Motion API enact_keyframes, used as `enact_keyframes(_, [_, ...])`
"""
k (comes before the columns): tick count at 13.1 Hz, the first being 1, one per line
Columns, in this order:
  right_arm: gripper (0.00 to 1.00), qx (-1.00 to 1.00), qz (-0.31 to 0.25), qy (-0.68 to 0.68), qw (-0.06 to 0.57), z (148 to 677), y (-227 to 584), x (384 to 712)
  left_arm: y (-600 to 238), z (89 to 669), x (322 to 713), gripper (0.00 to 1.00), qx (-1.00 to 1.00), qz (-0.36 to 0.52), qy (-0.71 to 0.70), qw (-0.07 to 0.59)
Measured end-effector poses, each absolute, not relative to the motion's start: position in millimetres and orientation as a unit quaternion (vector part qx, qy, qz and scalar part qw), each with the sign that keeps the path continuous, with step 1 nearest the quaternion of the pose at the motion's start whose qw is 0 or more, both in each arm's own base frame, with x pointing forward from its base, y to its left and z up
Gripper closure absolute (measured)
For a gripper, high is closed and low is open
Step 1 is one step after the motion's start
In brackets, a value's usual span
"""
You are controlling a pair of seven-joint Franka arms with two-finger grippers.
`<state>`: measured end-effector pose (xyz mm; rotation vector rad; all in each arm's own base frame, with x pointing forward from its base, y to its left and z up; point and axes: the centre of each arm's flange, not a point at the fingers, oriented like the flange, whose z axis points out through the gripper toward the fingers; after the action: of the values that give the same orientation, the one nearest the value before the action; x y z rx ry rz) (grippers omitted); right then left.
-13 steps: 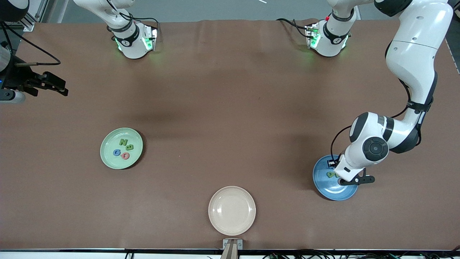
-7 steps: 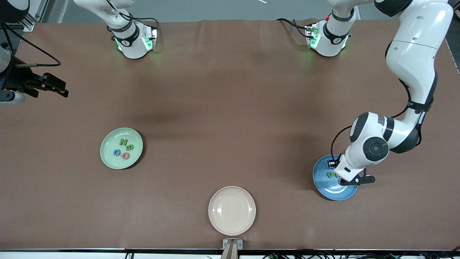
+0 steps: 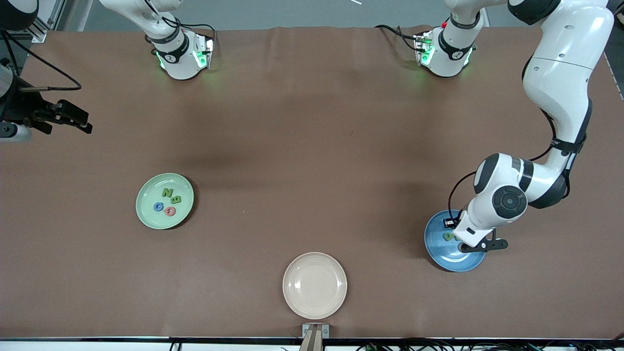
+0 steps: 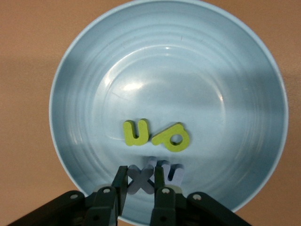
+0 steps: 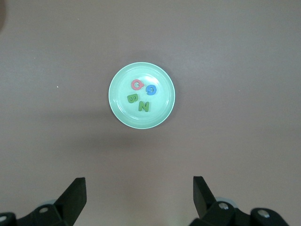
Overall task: Sort upper and lower case letters into plates
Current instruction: 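Lower the blue x into the blue plate with the left gripper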
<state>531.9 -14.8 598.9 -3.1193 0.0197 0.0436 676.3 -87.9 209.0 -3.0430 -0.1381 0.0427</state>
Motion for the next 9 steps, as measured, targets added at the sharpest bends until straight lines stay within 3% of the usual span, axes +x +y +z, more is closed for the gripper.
enact_keyframes(7, [0.00, -1.000, -0.005, 0.007, 0.010, 611, -16, 535, -86, 209, 678, 0.69, -0.998, 0.011, -0.047, 0.045])
enact_keyframes(9, [0.00, -1.000, -0.004, 0.007, 0.010, 611, -16, 535, -80, 209, 679, 0.55, -0.998, 0.010, -0.049, 0.045])
